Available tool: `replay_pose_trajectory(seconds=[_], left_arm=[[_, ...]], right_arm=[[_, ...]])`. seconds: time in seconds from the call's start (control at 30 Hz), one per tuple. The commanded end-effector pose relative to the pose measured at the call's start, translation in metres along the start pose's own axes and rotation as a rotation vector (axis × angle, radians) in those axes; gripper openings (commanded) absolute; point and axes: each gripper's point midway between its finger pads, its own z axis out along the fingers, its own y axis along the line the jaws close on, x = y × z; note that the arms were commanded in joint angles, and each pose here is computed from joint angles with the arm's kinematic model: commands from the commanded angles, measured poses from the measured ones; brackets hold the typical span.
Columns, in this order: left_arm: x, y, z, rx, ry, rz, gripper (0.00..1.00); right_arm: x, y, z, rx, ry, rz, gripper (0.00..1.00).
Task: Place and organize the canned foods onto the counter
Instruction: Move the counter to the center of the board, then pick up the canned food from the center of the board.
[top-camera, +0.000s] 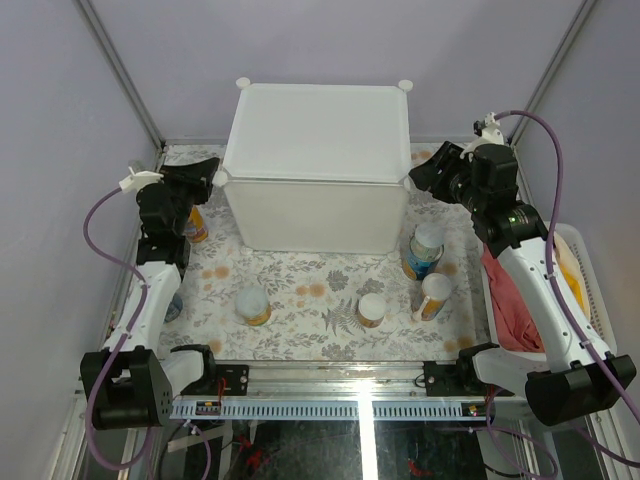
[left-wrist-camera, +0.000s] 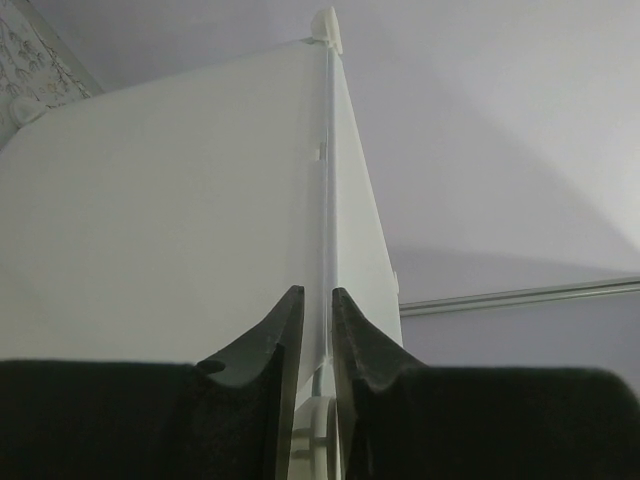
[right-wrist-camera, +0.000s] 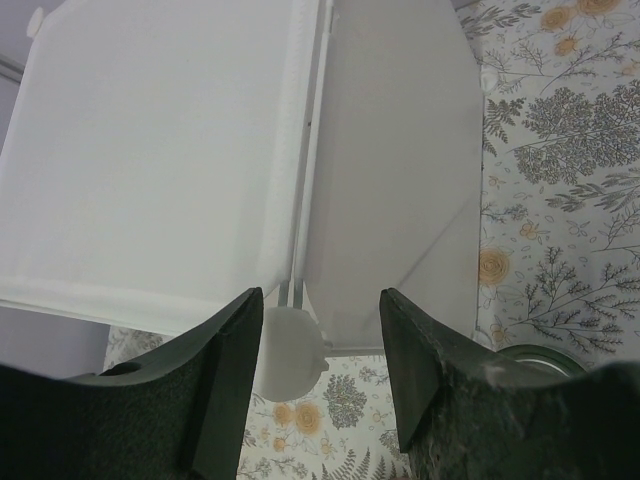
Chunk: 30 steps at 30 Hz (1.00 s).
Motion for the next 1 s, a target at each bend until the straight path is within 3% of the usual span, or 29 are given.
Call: replay_pose_trajectory(seconds=[0.0, 0.17, 0.37, 0.6, 0.97], left_arm=[[0.000, -0.026, -0.011, 0.101, 0.007, 0.004, 0.15], [-0.002, -0.023, -0.016, 0.079, -0.012, 0.007, 0.16], [-0.025, -0.012, -0.020, -0.033, -0.133, 0.013, 0.42], [-0.072, -0.025, -0.029, -0.139, -0.350, 0.089, 0.58], [-0.116, 0.015, -0.037, -0.562, -0.555, 0.041, 0.74]], right_arm=[[-0.008, 0.016, -0.001, -0.068, -0.025, -0.019, 0.57], [-0.006, 0.015, -0.002, -0.068, -0.020, -0.019, 0.57], [-0.013, 0.018, -0.006, -0.070, -0.040, -0.030, 0.58], [-0.024, 0.019, -0.015, -0.063, -0.075, -0.059, 0.60], [-0.036, 0.011, -0.020, 0.007, -0.097, -0.120, 0.66]])
